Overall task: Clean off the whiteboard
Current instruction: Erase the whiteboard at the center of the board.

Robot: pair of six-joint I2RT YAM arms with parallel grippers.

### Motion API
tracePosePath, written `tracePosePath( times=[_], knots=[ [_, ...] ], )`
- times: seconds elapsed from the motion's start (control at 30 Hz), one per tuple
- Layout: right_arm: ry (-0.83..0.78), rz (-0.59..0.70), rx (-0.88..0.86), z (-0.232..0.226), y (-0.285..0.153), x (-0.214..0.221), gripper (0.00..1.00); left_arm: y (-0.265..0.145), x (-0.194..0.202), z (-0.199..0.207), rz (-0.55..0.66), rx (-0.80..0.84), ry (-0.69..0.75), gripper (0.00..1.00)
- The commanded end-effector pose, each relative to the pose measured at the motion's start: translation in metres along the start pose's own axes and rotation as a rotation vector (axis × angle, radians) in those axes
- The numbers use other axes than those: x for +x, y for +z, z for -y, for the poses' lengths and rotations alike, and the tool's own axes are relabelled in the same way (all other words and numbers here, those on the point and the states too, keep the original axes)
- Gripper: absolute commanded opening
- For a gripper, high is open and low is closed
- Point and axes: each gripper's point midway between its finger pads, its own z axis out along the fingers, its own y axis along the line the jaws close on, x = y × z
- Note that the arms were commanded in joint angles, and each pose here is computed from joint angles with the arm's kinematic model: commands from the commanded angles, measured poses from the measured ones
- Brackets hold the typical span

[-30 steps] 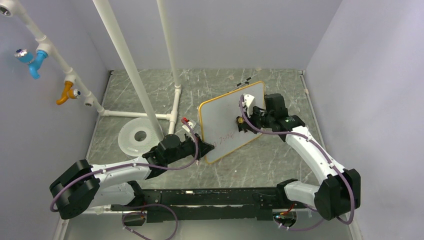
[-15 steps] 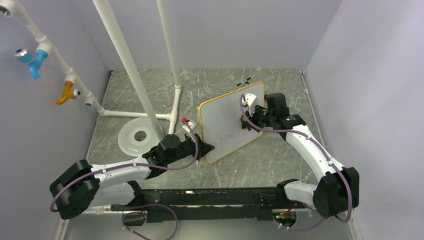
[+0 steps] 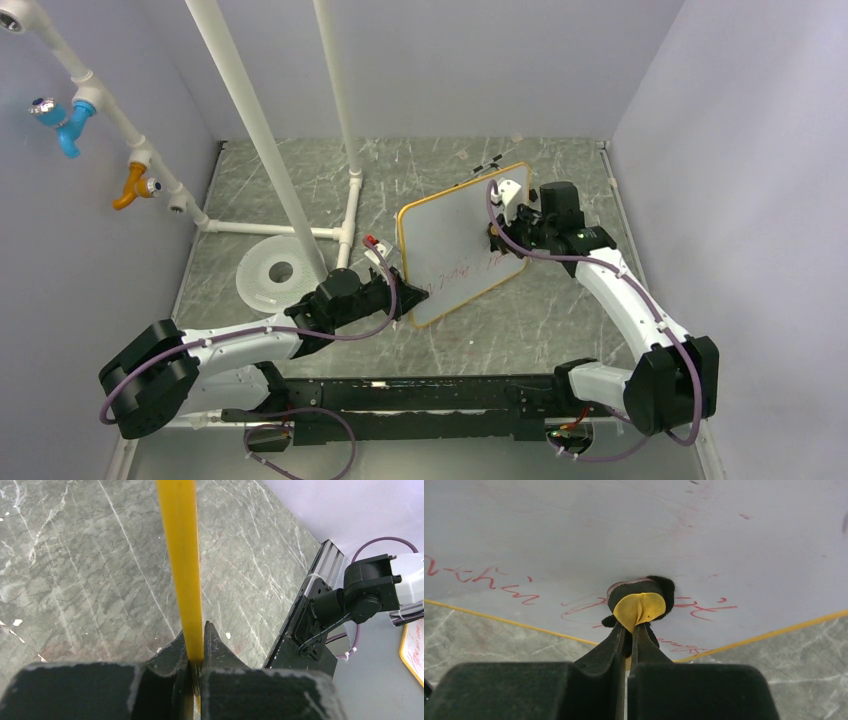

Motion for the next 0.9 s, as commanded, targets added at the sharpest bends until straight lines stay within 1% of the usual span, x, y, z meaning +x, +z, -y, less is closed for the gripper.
tracePosePath(
  times=[0.0, 0.07, 0.13, 0.2, 0.27, 0.4, 0.47, 0.57, 0.7, 0.77, 0.8, 0.87],
  knots=[
    [-0.121, 0.036, -0.164, -0.032, 0.005, -0.002, 0.00, -0.004, -0.027, 0.039, 0.082, 0.170, 0.077, 0.00],
    [-0.159, 0.063, -0.257, -0.057, 0.005, -0.008, 0.00, -0.003, -0.027, 0.039, 0.079, 0.173, 0.077, 0.00],
    [-0.155, 0.093, -0.297, -0.065, 0.003, -0.019, 0.00, -0.003, -0.027, 0.040, 0.079, 0.175, 0.076, 0.00],
    [-0.131, 0.110, -0.258, -0.055, 0.001, -0.031, 0.00, -0.003, -0.027, 0.040, 0.078, 0.174, 0.074, 0.00],
    [-0.091, 0.131, -0.166, -0.031, -0.004, -0.042, 0.00, -0.004, -0.026, 0.039, 0.075, 0.172, 0.071, 0.00],
    [-0.044, 0.115, -0.017, 0.000, -0.008, -0.033, 0.00, -0.005, -0.026, 0.040, 0.074, 0.172, 0.070, 0.00],
    [-0.045, 0.094, 0.026, 0.008, -0.009, -0.025, 0.00, -0.005, -0.028, 0.040, 0.078, 0.172, 0.071, 0.00],
    [-0.067, 0.066, 0.020, 0.006, -0.008, -0.016, 0.00, -0.005, -0.027, 0.040, 0.074, 0.172, 0.071, 0.00],
    [-0.067, 0.068, -0.060, -0.010, -0.001, -0.014, 0.00, -0.005, -0.027, 0.040, 0.076, 0.172, 0.071, 0.00],
    [-0.035, 0.076, 0.023, 0.005, 0.001, -0.021, 0.00, -0.005, -0.027, 0.040, 0.075, 0.173, 0.069, 0.00],
    [0.016, 0.078, 0.102, 0.020, -0.001, -0.024, 0.00, -0.005, -0.027, 0.040, 0.075, 0.175, 0.069, 0.00],
    [0.066, 0.087, 0.225, 0.045, -0.009, -0.026, 0.00, -0.005, -0.026, 0.039, 0.076, 0.172, 0.068, 0.00]
  ],
)
